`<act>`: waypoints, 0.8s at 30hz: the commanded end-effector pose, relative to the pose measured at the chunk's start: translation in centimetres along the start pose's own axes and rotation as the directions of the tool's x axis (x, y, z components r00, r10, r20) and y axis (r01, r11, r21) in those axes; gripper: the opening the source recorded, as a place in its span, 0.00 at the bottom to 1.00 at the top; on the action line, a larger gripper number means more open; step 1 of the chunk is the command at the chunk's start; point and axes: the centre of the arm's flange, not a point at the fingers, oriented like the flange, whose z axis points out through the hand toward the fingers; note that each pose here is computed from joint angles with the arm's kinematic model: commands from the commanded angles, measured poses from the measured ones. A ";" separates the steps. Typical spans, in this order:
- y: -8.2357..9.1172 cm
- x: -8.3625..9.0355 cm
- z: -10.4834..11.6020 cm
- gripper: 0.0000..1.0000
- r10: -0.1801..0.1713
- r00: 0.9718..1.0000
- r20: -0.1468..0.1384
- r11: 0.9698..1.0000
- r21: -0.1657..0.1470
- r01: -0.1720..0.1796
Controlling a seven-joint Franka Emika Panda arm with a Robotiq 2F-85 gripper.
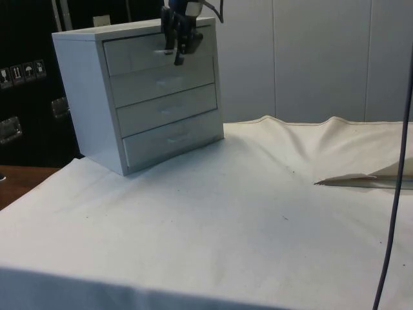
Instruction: Open the drawer, then close it.
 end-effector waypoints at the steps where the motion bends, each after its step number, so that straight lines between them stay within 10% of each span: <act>1: -0.3 0.0 0.3 0.39 0.002 1.000 0.000 1.000 -0.001 -0.002; 10: -0.2 0.0 0.2 0.00 0.000 1.000 -0.001 1.000 -0.001 0.000; 24: 1.4 -0.7 -1.8 0.00 0.004 1.000 -0.004 1.000 -0.003 -0.004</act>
